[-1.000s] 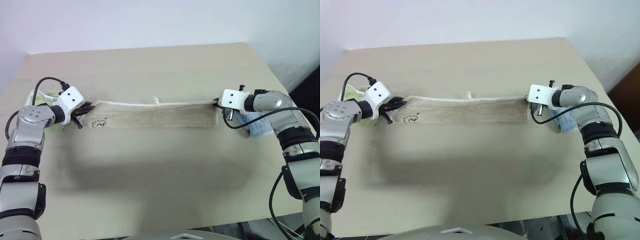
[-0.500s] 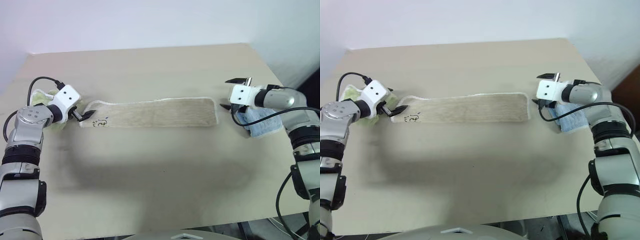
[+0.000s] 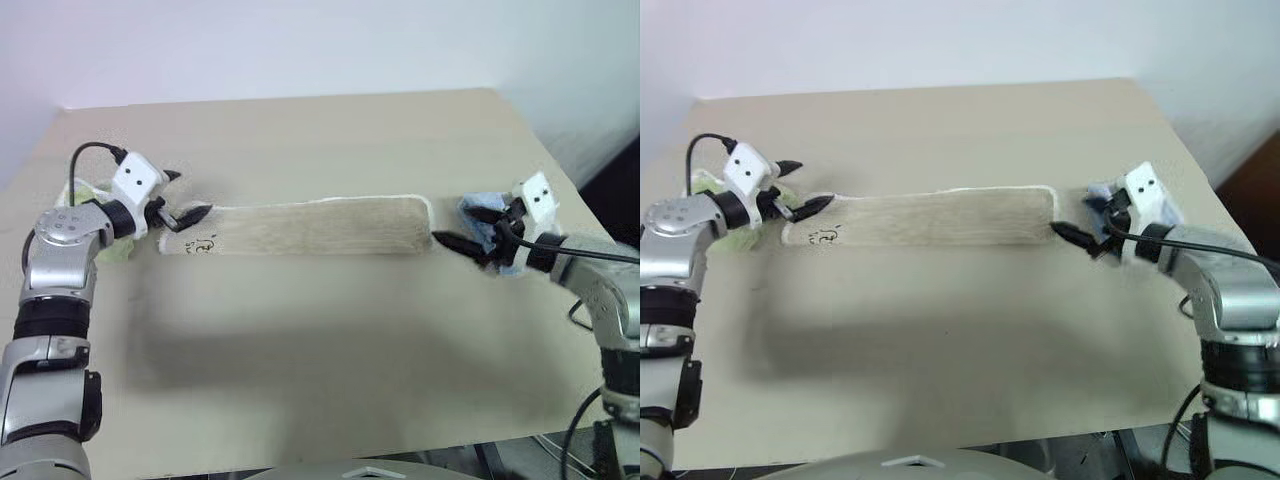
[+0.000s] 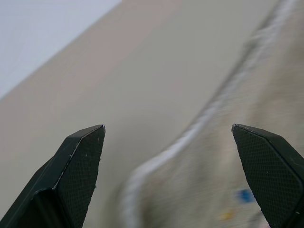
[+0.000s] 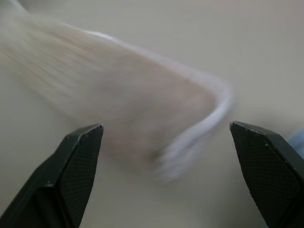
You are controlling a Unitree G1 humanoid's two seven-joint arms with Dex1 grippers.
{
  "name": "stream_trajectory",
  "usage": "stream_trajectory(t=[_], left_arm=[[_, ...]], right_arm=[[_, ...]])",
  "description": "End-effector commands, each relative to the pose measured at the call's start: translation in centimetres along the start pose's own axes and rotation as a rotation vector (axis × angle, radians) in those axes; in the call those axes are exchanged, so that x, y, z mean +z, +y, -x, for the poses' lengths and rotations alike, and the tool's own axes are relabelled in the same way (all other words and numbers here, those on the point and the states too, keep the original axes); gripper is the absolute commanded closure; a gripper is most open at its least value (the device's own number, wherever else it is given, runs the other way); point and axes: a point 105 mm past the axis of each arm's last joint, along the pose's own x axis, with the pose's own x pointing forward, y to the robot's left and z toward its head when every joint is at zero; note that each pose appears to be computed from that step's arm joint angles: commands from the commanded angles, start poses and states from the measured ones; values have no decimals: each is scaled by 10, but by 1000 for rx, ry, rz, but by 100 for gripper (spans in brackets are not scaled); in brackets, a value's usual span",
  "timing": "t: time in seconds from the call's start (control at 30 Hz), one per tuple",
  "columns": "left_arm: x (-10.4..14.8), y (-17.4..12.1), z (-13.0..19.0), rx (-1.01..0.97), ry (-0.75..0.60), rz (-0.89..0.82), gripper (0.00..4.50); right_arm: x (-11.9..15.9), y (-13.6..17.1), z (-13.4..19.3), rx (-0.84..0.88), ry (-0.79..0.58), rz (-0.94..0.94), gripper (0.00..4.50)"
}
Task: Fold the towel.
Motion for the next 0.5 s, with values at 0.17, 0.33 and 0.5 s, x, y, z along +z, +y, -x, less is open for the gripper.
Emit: stream_trajectory(t=[0.17,0.33,0.5], left_arm=[[23,-27,-7,-140,-75,-14,1],[30,-38,-9,-187,-103,4,1],[32,-42,-8,-199,-99,1,1]], right_arm=[[-14,22,-3,-5,7,-423,2],[-19,20,-22,-49,-59,-626,2],[-22,18,-35,-105,-67,-745,2]])
